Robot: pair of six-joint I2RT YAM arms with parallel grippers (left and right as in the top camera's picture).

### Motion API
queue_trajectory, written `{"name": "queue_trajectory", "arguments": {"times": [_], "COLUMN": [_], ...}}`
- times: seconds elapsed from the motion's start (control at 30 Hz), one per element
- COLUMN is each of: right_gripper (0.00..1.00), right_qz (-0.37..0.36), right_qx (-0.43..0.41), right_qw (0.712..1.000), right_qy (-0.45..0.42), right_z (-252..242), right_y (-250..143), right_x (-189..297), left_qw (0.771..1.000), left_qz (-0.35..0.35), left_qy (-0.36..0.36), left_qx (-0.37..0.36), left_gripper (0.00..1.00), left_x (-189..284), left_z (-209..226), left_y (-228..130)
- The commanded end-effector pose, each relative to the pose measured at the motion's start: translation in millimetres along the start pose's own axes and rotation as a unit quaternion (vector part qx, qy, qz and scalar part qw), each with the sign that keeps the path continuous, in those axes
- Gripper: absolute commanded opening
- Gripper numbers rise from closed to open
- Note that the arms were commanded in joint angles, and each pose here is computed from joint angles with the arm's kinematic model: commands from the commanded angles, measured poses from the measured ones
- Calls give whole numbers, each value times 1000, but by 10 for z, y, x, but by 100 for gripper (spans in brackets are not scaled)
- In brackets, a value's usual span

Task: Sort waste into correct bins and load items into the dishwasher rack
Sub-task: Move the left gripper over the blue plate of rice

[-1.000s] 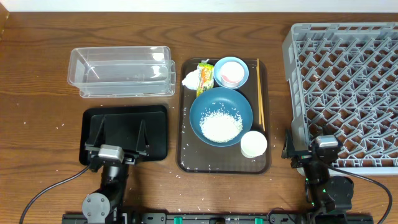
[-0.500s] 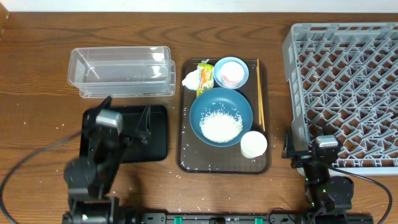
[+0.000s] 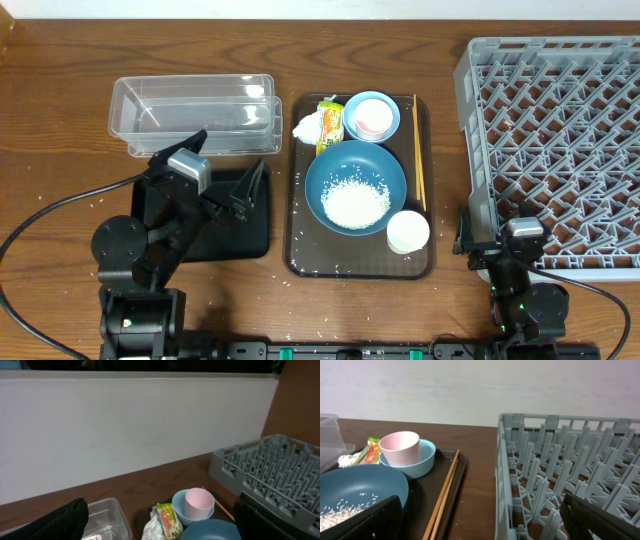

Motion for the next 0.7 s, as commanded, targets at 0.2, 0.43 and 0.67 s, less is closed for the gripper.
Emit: {"name": "queue_trajectory", "arguments": {"times": [0.2, 0.43, 0.67], "right_gripper": [99, 99, 99], "right_qz": [2, 2, 2], "right_qx": [8, 8, 8], "right_qw": [1000, 1000, 1000], "right_qy": [2, 2, 2], "right_z": [17, 17, 17], "right_y": [-13, -13, -13], "right_x": [-2, -2, -2], "left_qw": [996, 970, 955], "left_qz": [84, 223, 242], "left_qy": [-11, 1, -43], "left_qx": [42, 97, 169], "left_gripper": [95, 95, 95], "left_x": [-174, -362, -437], "left_z": [29, 123, 23], "left_y": [20, 71, 43]}}
Point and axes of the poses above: each gripper's point midway between its finger pads, its own x axis back along the fingers, its own z axis along the line the jaws close on, y = z × x, the point moved 4 cm from there along x, back along the fingers, and after that the axes turned 7 degrees about x, right-handed, at the moved point
